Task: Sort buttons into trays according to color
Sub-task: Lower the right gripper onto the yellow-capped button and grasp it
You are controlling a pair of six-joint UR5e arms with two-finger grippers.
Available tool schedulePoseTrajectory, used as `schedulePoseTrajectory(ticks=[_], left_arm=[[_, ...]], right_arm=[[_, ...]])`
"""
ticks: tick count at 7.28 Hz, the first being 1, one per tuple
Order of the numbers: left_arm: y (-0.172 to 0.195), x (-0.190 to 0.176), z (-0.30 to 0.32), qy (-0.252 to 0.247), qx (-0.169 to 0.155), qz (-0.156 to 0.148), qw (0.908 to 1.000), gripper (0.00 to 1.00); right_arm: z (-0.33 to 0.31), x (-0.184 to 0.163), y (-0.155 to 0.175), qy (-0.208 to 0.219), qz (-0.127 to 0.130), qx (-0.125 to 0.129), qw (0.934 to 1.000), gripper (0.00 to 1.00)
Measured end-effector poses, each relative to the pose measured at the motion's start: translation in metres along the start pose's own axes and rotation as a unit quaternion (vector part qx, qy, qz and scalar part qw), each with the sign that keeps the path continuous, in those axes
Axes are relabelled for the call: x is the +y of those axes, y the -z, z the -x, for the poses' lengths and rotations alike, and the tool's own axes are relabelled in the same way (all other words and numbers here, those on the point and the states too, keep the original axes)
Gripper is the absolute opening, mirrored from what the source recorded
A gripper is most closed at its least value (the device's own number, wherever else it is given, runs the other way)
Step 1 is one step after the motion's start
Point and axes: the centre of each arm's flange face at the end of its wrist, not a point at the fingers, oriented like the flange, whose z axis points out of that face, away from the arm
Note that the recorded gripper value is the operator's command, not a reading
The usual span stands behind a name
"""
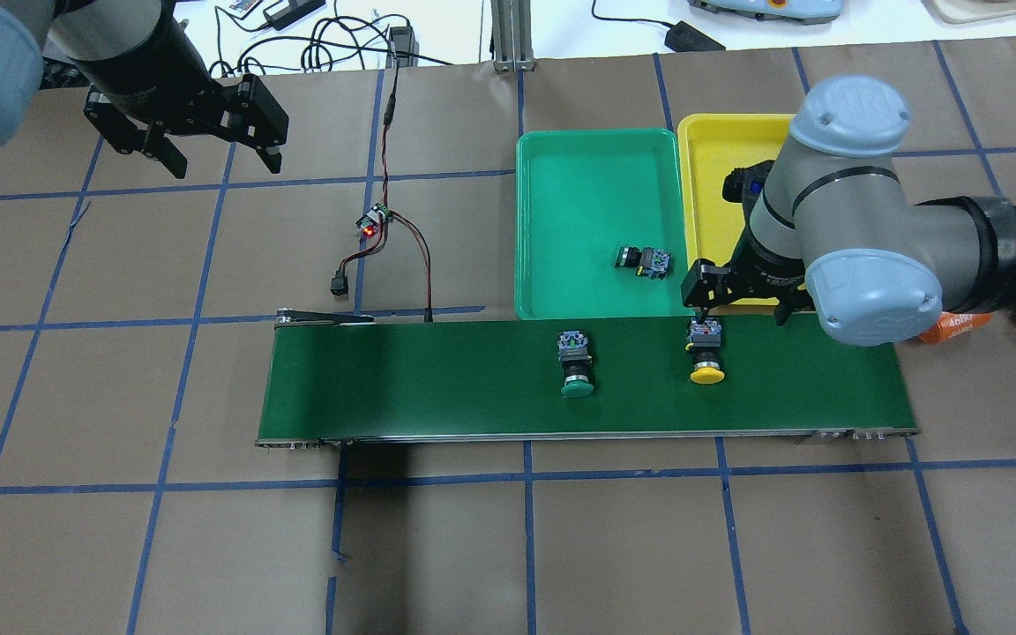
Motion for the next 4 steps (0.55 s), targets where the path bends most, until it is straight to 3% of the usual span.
schedulePoseTrajectory(ticks=[2,3,4], left_arm=[[-0.004,0.000,0.000,-0.004,0.000,0.011,0.9999,1.00],[-0.007,0.003,0.001,-0.022,0.000,0.020,0.9996,1.00],[-0.011,0.006,0.001,-0.047,0.000,0.029,0.9985,1.00]], right_arm=[[0.003,-0.002,-0.008,0.002,0.006,0.001,1.0000,1.00],[0.003,-0.005,-0.019,0.005,0.016,0.002,0.9999,0.79],[0.004,-0.007,-0.027,0.007,0.024,0.002,0.9997,0.18]])
